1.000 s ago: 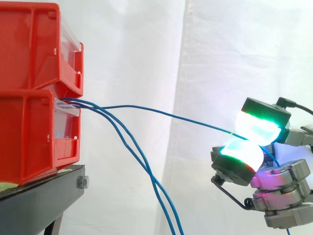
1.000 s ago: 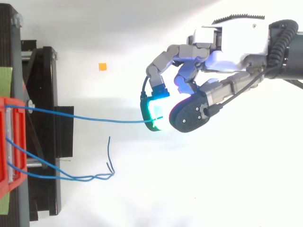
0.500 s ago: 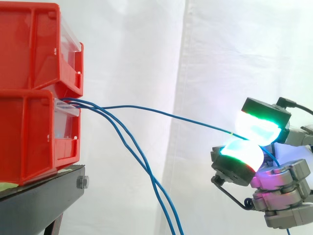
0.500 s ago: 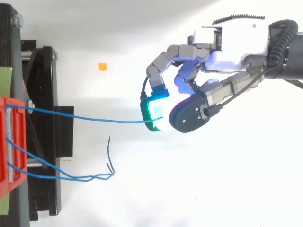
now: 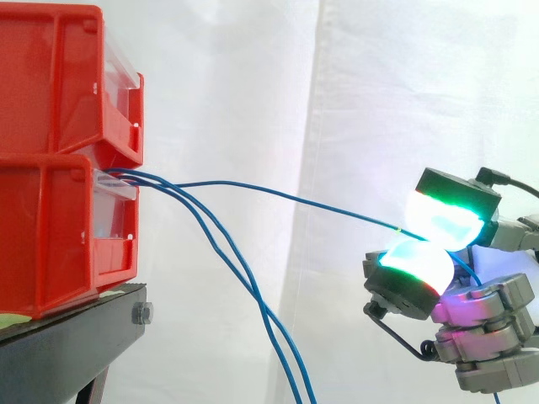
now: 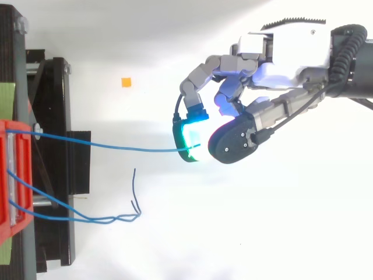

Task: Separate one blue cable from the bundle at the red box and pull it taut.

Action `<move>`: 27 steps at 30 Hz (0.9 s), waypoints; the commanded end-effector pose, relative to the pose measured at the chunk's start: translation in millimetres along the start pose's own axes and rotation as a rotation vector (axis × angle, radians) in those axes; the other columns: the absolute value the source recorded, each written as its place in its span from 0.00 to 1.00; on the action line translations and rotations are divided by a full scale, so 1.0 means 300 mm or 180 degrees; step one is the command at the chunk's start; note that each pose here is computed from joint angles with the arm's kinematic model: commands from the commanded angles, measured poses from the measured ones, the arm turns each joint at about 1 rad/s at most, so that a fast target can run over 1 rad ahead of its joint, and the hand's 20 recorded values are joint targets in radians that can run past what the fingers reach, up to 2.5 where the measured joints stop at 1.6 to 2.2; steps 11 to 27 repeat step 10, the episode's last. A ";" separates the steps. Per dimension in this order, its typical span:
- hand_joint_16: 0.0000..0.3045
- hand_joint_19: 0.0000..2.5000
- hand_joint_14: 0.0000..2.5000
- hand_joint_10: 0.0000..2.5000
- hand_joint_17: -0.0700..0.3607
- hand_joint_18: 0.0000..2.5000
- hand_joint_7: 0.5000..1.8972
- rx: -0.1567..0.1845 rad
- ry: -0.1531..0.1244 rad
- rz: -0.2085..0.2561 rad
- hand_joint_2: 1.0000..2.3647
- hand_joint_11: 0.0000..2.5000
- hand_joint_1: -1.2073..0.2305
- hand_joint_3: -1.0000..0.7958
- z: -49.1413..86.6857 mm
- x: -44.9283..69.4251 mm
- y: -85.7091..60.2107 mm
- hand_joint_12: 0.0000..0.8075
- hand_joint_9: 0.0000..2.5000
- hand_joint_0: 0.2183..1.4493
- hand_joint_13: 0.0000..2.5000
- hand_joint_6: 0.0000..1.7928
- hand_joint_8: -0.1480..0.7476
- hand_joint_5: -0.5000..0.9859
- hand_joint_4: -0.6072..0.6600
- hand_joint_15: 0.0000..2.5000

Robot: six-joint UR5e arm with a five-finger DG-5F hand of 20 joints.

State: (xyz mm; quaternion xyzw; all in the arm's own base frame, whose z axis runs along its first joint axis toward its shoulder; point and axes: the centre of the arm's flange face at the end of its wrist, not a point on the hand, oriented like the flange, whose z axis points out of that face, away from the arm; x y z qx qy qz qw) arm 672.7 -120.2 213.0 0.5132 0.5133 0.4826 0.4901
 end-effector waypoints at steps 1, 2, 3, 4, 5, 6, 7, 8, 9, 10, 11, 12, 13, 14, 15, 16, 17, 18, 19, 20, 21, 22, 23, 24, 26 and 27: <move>0.12 0.77 1.00 0.48 0.35 0.47 0.64 -0.0001 0.0005 0.0000 0.01 0.64 0.32 0.51 0.000 0.001 0.000 0.42 0.41 0.44 0.34 0.54 0.43 0.21 0.28 0.58; 0.12 0.77 1.00 0.47 0.35 0.47 0.64 -0.0001 0.0000 0.0000 0.01 0.65 0.32 0.51 0.000 0.000 0.000 0.42 0.41 0.44 0.34 0.54 0.44 0.21 0.29 0.58; 0.12 0.77 1.00 0.47 0.35 0.47 0.64 0.0004 0.0000 0.0000 0.01 0.65 0.32 0.51 0.000 0.000 -0.003 0.42 0.41 0.44 0.34 0.54 0.43 0.21 0.29 0.58; 0.12 0.77 1.00 0.47 0.35 0.47 0.64 -0.0001 0.0000 0.0000 0.01 0.65 0.32 0.51 0.001 0.001 -0.002 0.42 0.41 0.44 0.34 0.54 0.43 0.21 0.29 0.58; 0.12 0.76 1.00 0.47 0.35 0.47 0.64 -0.0001 0.0000 0.0000 0.01 0.65 0.32 0.51 0.000 0.000 0.000 0.42 0.41 0.44 0.34 0.54 0.43 0.21 0.29 0.58; 0.12 0.76 1.00 0.47 0.35 0.47 0.64 -0.0001 0.0005 0.0000 0.01 0.65 0.32 0.51 0.000 0.001 0.000 0.42 0.42 0.44 0.34 0.54 0.44 0.21 0.29 0.58; 0.12 0.76 1.00 0.47 0.35 0.47 0.64 -0.0015 0.0000 0.0000 0.01 0.65 0.32 0.51 0.002 0.000 0.002 0.42 0.42 0.44 0.34 0.54 0.44 0.21 0.29 0.58; 0.12 0.76 1.00 0.46 0.35 0.47 0.64 -0.0015 0.0000 0.0000 0.01 0.65 0.32 0.51 0.002 0.000 0.002 0.42 0.42 0.44 0.34 0.54 0.43 0.21 0.29 0.58; 0.12 0.76 1.00 0.46 0.35 0.47 0.64 -0.0001 0.0000 0.0000 0.01 0.65 0.32 0.51 0.000 0.000 0.000 0.42 0.42 0.44 0.34 0.54 0.43 0.21 0.29 0.58; 0.12 0.76 1.00 0.46 0.35 0.47 0.64 -0.0006 0.0005 0.0000 0.01 0.65 0.32 0.51 0.001 0.001 -0.002 0.42 0.42 0.44 0.34 0.54 0.43 0.21 0.29 0.58; 0.12 0.76 1.00 0.46 0.35 0.47 0.64 -0.0006 0.0005 0.0000 0.01 0.65 0.32 0.51 0.001 0.001 -0.002 0.42 0.42 0.44 0.34 0.54 0.43 0.21 0.29 0.58; 0.12 0.76 1.00 0.46 0.35 0.47 0.64 -0.0006 0.0005 0.0000 0.01 0.65 0.32 0.51 0.001 0.001 -0.002 0.42 0.42 0.44 0.34 0.54 0.43 0.21 0.29 0.58; 0.12 0.76 1.00 0.46 0.35 0.47 0.64 -0.0006 0.0005 0.0000 0.01 0.65 0.32 0.51 0.001 0.001 -0.002 0.42 0.42 0.44 0.34 0.54 0.43 0.21 0.29 0.58; 0.12 0.76 1.00 0.46 0.35 0.47 0.64 -0.0006 0.0005 0.0000 0.01 0.65 0.32 0.51 0.001 0.001 -0.002 0.42 0.42 0.44 0.34 0.54 0.43 0.21 0.29 0.58; 0.12 0.76 1.00 0.46 0.35 0.47 0.64 -0.0006 0.0005 0.0000 0.01 0.65 0.32 0.51 0.001 0.001 -0.002 0.42 0.42 0.44 0.34 0.54 0.43 0.21 0.29 0.58; 0.12 0.76 1.00 0.46 0.35 0.47 0.64 -0.0006 0.0005 0.0000 0.01 0.65 0.32 0.51 0.001 0.001 -0.002 0.42 0.42 0.44 0.34 0.54 0.43 0.21 0.29 0.58; 0.12 0.76 1.00 0.46 0.35 0.47 0.64 -0.0006 0.0005 0.0000 0.01 0.65 0.32 0.51 0.001 0.001 -0.002 0.42 0.42 0.44 0.34 0.54 0.43 0.21 0.29 0.58; 0.12 0.76 1.00 0.46 0.35 0.47 0.64 -0.0006 0.0005 0.0000 0.01 0.65 0.32 0.51 0.001 0.001 -0.002 0.42 0.42 0.44 0.34 0.54 0.43 0.21 0.29 0.58; 0.12 0.76 1.00 0.46 0.35 0.47 0.64 -0.0006 0.0005 0.0000 0.01 0.65 0.32 0.51 0.001 0.001 -0.002 0.42 0.42 0.44 0.34 0.54 0.43 0.21 0.29 0.58; 0.12 0.76 1.00 0.46 0.35 0.47 0.64 -0.0006 0.0005 0.0000 0.01 0.65 0.32 0.51 0.001 0.001 -0.002 0.42 0.42 0.44 0.34 0.54 0.43 0.21 0.29 0.58; 0.12 0.76 1.00 0.46 0.35 0.47 0.64 -0.0006 0.0005 0.0000 0.01 0.65 0.32 0.51 0.001 0.001 -0.002 0.42 0.42 0.44 0.34 0.54 0.43 0.21 0.29 0.58; 0.12 0.76 1.00 0.46 0.35 0.47 0.64 -0.0006 0.0005 0.0000 0.01 0.65 0.32 0.51 0.001 0.001 -0.002 0.42 0.42 0.44 0.34 0.54 0.43 0.21 0.29 0.58; 0.12 0.76 1.00 0.46 0.35 0.47 0.64 -0.0006 0.0005 0.0000 0.01 0.65 0.32 0.51 0.001 0.001 -0.002 0.42 0.42 0.44 0.34 0.54 0.43 0.21 0.29 0.58; 0.12 0.76 1.00 0.46 0.35 0.47 0.64 -0.0006 0.0005 0.0000 0.01 0.65 0.32 0.51 0.001 0.001 -0.002 0.42 0.42 0.44 0.34 0.54 0.43 0.21 0.29 0.58; 0.12 0.76 1.00 0.46 0.35 0.47 0.64 -0.0006 0.0005 0.0000 0.01 0.65 0.32 0.51 0.001 0.001 -0.002 0.42 0.42 0.44 0.34 0.54 0.43 0.21 0.29 0.58; 0.12 0.76 1.00 0.46 0.35 0.47 0.64 -0.0006 0.0005 0.0000 0.01 0.65 0.32 0.51 0.001 0.001 -0.002 0.42 0.42 0.44 0.34 0.54 0.43 0.21 0.29 0.58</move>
